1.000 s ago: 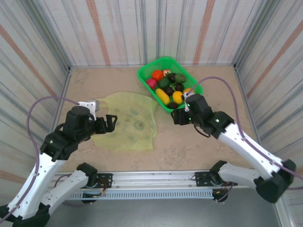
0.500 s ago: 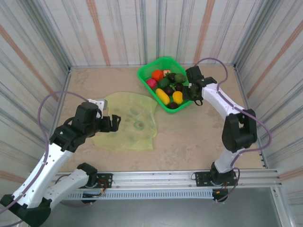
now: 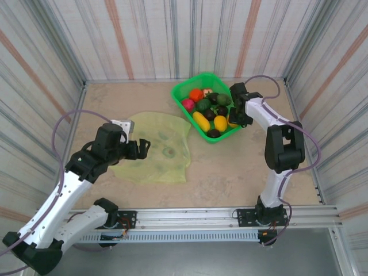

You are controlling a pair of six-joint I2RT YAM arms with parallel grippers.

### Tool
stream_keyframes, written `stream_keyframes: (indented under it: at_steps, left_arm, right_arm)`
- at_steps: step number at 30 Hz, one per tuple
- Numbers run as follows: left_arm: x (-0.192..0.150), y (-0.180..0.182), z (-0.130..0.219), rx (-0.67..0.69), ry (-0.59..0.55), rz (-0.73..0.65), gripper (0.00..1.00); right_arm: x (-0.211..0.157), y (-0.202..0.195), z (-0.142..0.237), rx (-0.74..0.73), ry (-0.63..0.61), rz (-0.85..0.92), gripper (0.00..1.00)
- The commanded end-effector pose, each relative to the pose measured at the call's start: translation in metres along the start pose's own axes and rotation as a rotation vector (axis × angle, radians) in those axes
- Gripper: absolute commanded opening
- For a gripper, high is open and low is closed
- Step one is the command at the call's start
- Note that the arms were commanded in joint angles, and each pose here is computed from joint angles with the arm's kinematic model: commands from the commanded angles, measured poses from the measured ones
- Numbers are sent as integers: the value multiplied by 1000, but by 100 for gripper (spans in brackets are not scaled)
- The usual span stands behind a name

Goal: Place the fake fruits into the plastic bag and tie a complex knot

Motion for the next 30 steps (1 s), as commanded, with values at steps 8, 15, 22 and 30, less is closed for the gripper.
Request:
stream_keyframes:
  at_steps: [8,15,22,30]
  left_arm:
    - [-2,2,3,22,-29,-16,99]
    - [-3,4,29,54,-22,12,99]
    - [-6,10,75,84,-159,46,98]
    - [-4,11,94,82,-207,9,98]
  right_arm:
    - [-76,-87,50,-124,-40,-287,0]
    - [-89,-44,138,203,-245,21,47]
    - [-145,74,152,536,-103,422,51]
    - [-153,158,81,416,10,524,57]
Point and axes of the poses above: each hand's point on the last joint's axis, 136 mm out from that joint toward the fingers, its own z axis back along the fingers, its own y axis along the line the jaws close on, x = y × z, the point moved 10 cm from there along z, back along the fingers, and after that the axes turned 7 degrees about -z, right-handed, at the moved point
